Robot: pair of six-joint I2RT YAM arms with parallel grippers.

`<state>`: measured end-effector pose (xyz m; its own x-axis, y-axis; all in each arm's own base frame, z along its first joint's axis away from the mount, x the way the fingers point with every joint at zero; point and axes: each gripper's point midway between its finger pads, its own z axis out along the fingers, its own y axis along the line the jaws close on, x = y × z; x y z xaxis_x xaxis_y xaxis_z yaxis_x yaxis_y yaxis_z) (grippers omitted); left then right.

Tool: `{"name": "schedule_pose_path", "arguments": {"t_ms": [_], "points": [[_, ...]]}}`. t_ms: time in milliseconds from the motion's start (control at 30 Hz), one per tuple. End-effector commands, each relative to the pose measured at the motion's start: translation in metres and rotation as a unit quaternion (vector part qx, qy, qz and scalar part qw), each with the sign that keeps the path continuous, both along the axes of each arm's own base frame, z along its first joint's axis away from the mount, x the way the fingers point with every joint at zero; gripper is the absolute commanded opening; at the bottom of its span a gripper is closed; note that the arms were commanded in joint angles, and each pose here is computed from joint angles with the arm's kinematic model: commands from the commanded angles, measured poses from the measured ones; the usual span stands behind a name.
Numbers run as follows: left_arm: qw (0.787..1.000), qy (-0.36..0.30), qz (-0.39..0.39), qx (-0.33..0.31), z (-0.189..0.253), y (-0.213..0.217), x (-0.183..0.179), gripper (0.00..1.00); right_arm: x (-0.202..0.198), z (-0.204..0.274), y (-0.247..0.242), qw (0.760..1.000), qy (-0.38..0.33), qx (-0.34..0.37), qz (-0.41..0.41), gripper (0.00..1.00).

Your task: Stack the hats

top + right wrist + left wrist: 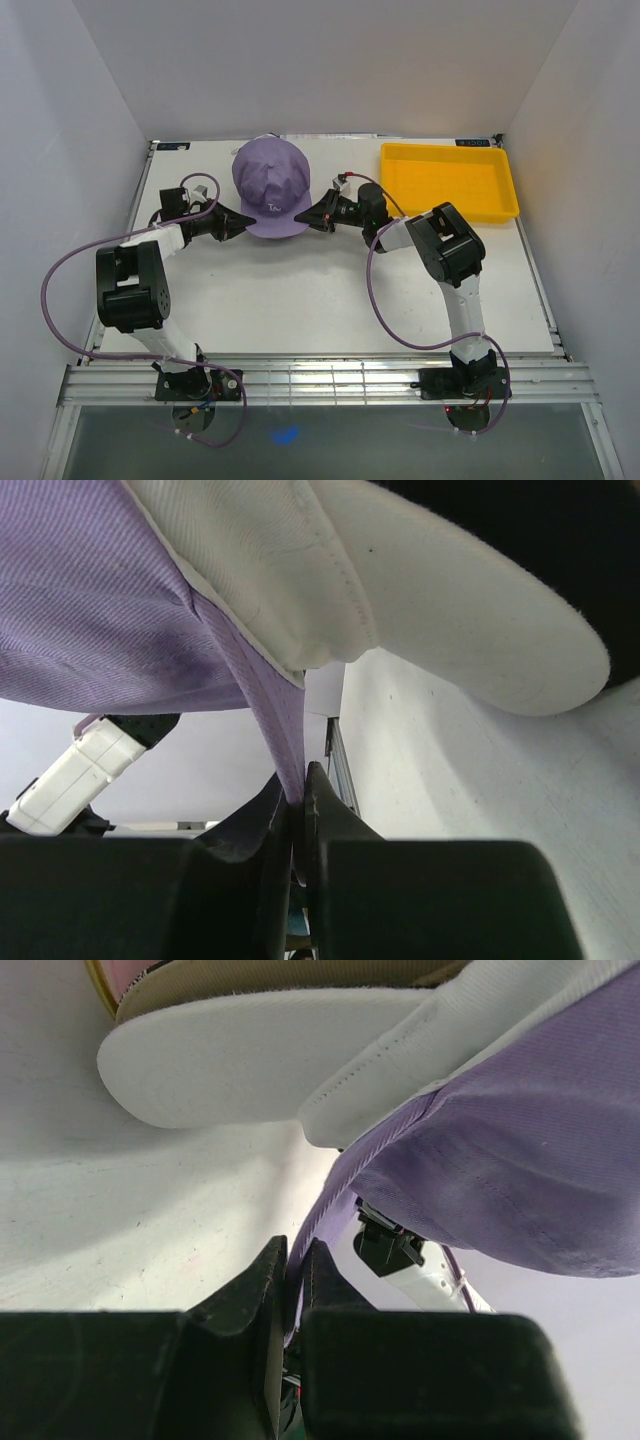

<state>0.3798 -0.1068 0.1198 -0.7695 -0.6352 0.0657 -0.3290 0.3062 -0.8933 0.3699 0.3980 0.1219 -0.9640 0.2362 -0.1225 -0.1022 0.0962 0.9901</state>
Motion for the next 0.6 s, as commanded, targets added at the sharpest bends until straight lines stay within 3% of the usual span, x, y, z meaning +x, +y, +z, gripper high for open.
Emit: {"name": "schedule_pose_path", "arguments": {"t_ms": [0,133,400,567], "points": [[0.981,0.093,0.120,0.118,-0.0661,0.0603,0.0057,0.00,0.0118,-0.0654,-0.0452,0.991,0.097,-0.082,-0.032,0.08],[0.980,0.101,0.120,0.120,-0.0711,0.0593,0.0034,0.00,0.0117,-0.0694,-0.0460,0.990,0.098,-0.091,-0.032,0.08],[0.981,0.096,0.117,0.124,-0.0702,0.0566,0.0054,0.00,0.0161,-0.0662,-0.0457,0.990,0.090,-0.101,-0.032,0.23],[0.981,0.093,0.114,0.124,-0.0687,0.0555,0.0066,0.10,0.0164,-0.0651,-0.0456,0.990,0.087,-0.102,-0.031,0.27]]}}
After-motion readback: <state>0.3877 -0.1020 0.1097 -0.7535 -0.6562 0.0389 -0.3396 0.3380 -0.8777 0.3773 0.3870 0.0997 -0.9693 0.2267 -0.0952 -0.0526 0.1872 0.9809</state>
